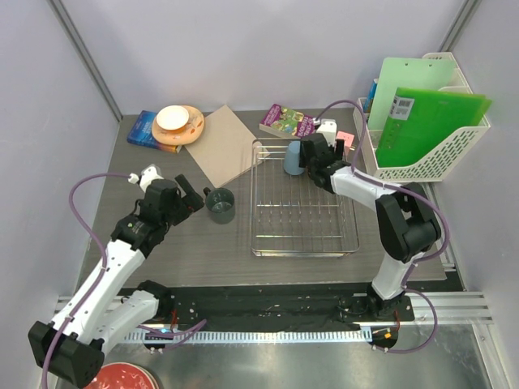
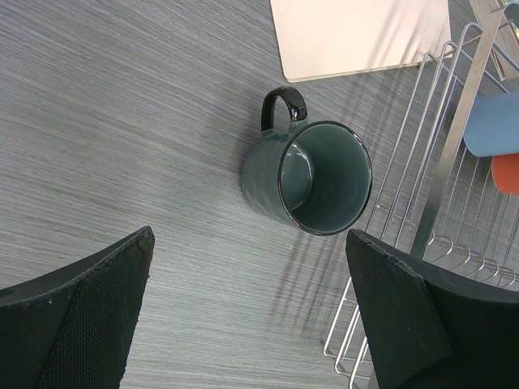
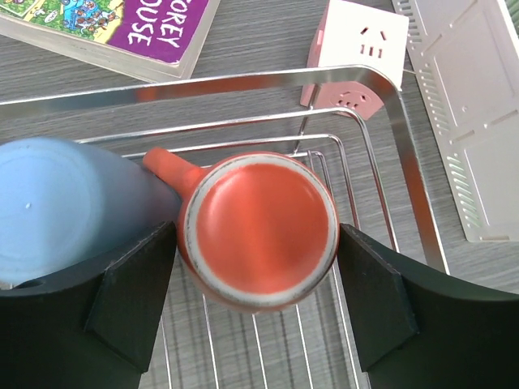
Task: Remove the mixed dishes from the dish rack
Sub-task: Pick up the cup from the dish rack.
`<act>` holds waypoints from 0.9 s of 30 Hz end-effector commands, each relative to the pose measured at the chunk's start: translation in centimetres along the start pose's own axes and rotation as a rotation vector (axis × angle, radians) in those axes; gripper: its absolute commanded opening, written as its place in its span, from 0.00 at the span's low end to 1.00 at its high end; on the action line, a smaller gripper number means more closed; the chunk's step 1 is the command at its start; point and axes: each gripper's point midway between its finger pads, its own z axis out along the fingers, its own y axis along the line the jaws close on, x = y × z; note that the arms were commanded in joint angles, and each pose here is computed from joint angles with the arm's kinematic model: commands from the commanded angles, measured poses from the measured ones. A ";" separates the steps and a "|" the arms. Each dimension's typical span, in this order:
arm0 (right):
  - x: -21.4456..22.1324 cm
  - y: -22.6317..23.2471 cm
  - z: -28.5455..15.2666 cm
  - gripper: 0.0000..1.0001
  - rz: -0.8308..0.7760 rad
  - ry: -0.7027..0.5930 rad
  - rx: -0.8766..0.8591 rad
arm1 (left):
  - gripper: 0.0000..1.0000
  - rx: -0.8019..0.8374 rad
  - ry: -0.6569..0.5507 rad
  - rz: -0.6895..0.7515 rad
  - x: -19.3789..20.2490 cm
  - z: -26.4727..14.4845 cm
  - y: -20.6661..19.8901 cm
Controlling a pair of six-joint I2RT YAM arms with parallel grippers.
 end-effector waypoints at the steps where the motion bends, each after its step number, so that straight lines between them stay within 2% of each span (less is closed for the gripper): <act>1: -1.8 0.9 1.2 0.84 0.038 -0.044 -0.017 | 1.00 0.034 -0.030 -0.011 -0.8 0.0 -1.0; 5: -0.5 0.8 1.9 0.84 0.034 -0.014 -0.003 | 1.00 0.030 -0.022 -0.009 -0.6 0.2 -0.9; 8: 0.4 0.4 2.2 0.80 0.031 0.012 0.008 | 1.00 0.031 -0.012 -0.008 -0.3 0.3 -0.9; 11: 0.8 -0.1 2.0 0.65 0.035 0.019 0.022 | 1.00 0.033 -0.011 -0.011 -0.3 0.2 -0.9; 12: 1.0 -0.2 1.8 0.52 0.037 0.022 0.024 | 1.00 0.033 -0.011 -0.011 -0.3 0.2 -0.9; 17: 0.5 -1.5 0.3 0.21 0.065 0.019 0.053 | 0.99 0.044 -0.015 -0.015 -0.4 0.0 -1.0; 18: 0.7 -1.9 0.0 0.07 0.065 0.024 0.063 | 0.99 0.045 -0.014 -0.017 -0.4 0.0 -1.0; 19: 0.4 -2.1 -0.3 0.03 0.074 0.016 0.065 | 0.98 0.047 -0.014 -0.016 -0.4 0.0 -1.1; 27: -3.3 -4.5 -5.9 0.01 0.177 -0.064 0.015 | 0.97 0.065 -0.003 -0.029 -0.4 0.1 -1.7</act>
